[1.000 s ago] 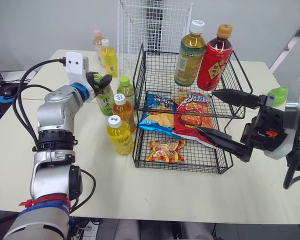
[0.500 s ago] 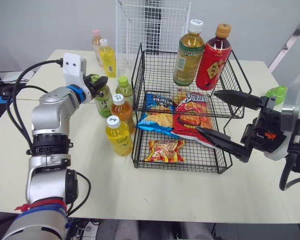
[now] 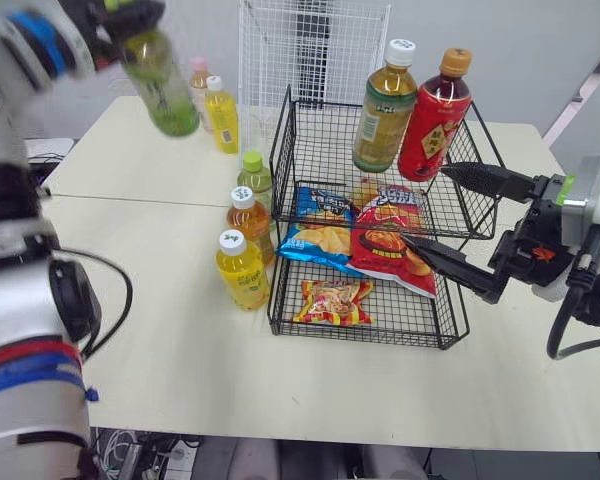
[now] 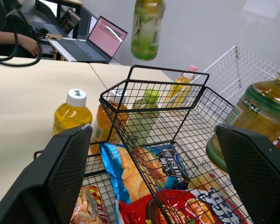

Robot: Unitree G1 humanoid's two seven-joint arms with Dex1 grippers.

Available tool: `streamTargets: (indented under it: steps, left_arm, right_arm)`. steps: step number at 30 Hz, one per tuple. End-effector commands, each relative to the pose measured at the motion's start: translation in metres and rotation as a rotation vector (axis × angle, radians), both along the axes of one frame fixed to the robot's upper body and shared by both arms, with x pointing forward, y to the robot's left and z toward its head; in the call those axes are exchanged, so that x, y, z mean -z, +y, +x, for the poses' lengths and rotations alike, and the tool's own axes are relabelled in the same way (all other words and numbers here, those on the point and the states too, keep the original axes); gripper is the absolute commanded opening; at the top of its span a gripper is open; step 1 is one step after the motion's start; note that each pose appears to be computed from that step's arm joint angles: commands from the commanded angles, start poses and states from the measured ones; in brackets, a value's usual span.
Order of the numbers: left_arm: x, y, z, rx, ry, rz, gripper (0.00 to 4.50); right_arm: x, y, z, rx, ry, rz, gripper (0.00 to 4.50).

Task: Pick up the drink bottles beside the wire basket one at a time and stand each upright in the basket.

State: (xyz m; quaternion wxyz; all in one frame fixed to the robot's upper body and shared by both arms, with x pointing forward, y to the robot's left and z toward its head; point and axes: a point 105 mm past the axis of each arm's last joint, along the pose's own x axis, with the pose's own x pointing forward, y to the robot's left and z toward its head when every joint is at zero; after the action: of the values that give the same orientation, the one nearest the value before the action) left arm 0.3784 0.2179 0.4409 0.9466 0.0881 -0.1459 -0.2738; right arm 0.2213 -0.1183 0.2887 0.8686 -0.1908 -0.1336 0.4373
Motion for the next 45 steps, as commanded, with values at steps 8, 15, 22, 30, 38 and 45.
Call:
streamTargets:
  steps: [8, 15, 22, 30, 38, 45]
  left_arm:
    - [-0.06, -0.097, -0.025, 0.42, -0.062, 0.016, 1.37]
    - [-0.038, -0.138, -0.01, 0.514, -0.01, 0.083, 1.37]
    - [0.003, -0.156, 0.016, 0.497, 0.051, 0.133, 1.37]
    - [0.03, -0.159, 0.031, 0.472, 0.114, 0.138, 1.37]
    - [0.03, -0.157, 0.031, 0.478, 0.097, 0.152, 2.29]
    - [0.016, -0.147, 0.021, 0.495, 0.047, 0.186, 4.47]
  right_arm:
    - [0.004, -0.004, -0.004, 0.082, -0.026, 0.013, 4.5]
    - [0.003, -0.008, -0.008, 0.127, -0.041, 0.019, 4.5]
    - [-0.006, -0.015, -0.012, 0.178, -0.081, 0.043, 4.5]
    - [-0.011, -0.018, -0.014, 0.187, -0.089, 0.045, 4.5]
    - [-0.01, -0.019, -0.013, 0.19, -0.084, 0.039, 4.5]
    - [-0.01, -0.019, -0.013, 0.185, -0.085, 0.038, 4.5]
